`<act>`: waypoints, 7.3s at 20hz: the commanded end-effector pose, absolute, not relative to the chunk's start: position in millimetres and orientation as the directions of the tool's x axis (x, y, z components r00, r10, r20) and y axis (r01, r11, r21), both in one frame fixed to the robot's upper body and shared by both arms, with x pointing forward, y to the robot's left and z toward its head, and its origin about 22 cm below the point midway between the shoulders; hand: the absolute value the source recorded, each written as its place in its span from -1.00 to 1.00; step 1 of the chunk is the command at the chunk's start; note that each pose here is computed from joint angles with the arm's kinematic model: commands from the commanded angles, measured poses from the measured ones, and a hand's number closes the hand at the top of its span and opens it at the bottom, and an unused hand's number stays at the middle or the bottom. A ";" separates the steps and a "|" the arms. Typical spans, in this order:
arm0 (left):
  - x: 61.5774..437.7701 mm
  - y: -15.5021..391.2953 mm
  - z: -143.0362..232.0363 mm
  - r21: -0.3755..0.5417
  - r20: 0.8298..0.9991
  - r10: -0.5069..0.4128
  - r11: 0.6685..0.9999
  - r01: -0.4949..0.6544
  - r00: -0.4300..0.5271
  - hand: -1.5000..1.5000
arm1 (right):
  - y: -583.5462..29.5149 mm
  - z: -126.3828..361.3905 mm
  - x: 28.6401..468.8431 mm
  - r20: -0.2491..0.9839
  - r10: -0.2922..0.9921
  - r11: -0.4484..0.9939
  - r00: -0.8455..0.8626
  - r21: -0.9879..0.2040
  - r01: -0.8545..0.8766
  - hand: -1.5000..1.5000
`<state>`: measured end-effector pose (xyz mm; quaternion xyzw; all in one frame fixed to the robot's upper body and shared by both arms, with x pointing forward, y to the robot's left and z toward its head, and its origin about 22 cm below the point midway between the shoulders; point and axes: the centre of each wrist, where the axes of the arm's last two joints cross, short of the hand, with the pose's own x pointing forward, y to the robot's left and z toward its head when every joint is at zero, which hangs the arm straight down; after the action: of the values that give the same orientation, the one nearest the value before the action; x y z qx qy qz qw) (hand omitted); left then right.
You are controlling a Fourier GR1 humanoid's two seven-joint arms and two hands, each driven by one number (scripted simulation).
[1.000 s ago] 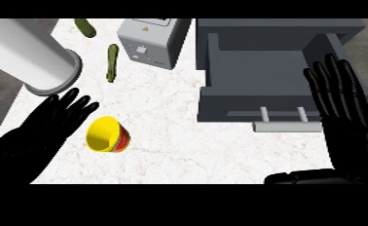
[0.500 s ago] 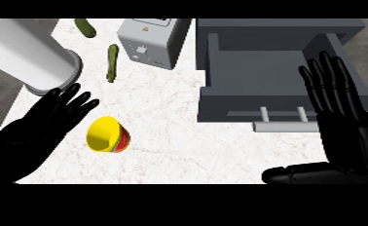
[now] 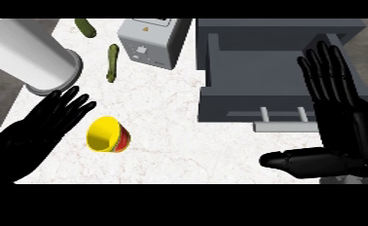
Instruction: Pick up the cup, place it into the drawer and close the drawer
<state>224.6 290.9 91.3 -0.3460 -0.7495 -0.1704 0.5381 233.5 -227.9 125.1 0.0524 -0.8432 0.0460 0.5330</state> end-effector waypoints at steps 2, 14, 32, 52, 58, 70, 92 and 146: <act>227.7 309.7 71.4 -0.144 0.933 0.323 0.734 0.664 -0.155 -1.00 | -231.0 141.9 225.7 0.899 -0.037 0.990 -0.436 -0.027 -0.140 -1.00; 239.1 309.7 20.6 -0.092 0.969 0.212 0.782 0.617 -0.124 -1.00 | -246.3 137.3 235.3 0.894 -0.038 0.990 -0.446 -0.026 -0.136 -1.00; 246.4 353.3 -66.1 -0.078 0.987 0.146 0.805 0.588 -0.069 -1.00 | -230.1 144.6 224.9 0.905 -0.059 0.985 -0.421 -0.014 -0.169 -1.00; 279.7 337.0 -98.2 -0.060 0.992 0.109 0.844 0.534 -0.060 -1.00 | -219.1 140.9 207.2 0.906 -0.057 0.981 -0.420 -0.027 -0.190 -1.00; 276.9 331.9 -109.1 -0.073 0.988 0.137 0.826 0.559 -0.074 -1.00 | -231.3 142.3 239.5 0.906 -0.044 0.981 -0.421 -0.041 -0.192 -1.00; 282.5 307.0 -118.4 -0.175 0.973 0.230 0.811 0.558 -0.031 -1.00 | -233.7 138.3 217.1 0.908 -0.072 0.982 -0.412 -0.007 -0.188 -1.00; 264.5 286.2 -134.3 -0.279 0.920 0.375 0.834 0.476 -0.118 1.00 | -235.8 150.8 223.4 0.908 -0.038 0.984 -0.418 -0.039 -0.174 -1.00; 394.8 85.3 185.3 -0.079 0.870 0.184 0.968 0.239 -0.458 1.00 | -270.9 121.2 224.7 0.914 -0.022 0.988 -0.405 -0.041 -0.147 -1.00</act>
<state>386.6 102.8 172.2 -0.1337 -0.8585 -0.0178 0.4947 220.9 -254.7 133.4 0.0519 -0.8360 0.0557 0.5434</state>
